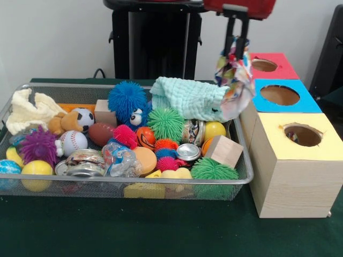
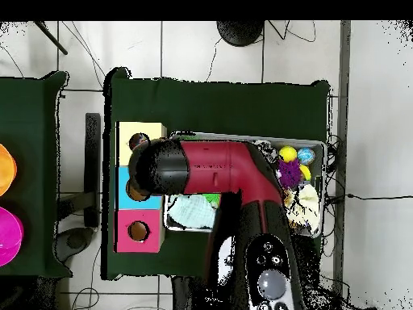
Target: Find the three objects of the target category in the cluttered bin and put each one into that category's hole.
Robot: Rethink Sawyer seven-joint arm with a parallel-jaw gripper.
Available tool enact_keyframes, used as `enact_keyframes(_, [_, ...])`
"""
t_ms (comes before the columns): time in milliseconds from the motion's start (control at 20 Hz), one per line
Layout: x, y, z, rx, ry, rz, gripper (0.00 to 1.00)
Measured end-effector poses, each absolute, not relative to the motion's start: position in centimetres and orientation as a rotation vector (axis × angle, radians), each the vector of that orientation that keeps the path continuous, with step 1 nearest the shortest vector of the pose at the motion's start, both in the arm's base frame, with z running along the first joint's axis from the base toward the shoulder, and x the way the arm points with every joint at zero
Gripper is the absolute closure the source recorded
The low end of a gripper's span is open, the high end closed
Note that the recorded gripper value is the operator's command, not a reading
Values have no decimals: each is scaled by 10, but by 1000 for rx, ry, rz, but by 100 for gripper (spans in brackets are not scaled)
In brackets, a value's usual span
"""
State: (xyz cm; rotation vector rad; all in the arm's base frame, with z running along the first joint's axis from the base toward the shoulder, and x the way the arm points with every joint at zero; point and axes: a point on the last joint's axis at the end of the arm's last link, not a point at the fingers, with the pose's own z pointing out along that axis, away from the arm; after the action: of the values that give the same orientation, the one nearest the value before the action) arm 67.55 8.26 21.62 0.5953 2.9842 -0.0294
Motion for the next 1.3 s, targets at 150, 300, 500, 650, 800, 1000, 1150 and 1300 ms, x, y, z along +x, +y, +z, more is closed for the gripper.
enact_keyframes(150, [666, 113, 214, 574, 3013, 1, 100])
enact_keyframes(300, [656, 130, 210, 568, 3037, 16, 100])
enact_keyframes(500, [651, 142, 208, 575, 3051, 29, 100])
enact_keyframes(650, [649, 147, 205, 595, 3057, 34, 100])
enact_keyframes(800, [646, 148, 199, 617, 3065, 32, 100])
enact_keyframes(1000, [642, 151, 188, 653, 3068, 46, 100])
enact_keyframes(1150, [636, 155, 175, 681, 3066, 62, 100])
enact_keyframes(1300, [631, 159, 165, 698, 3059, 74, 100])
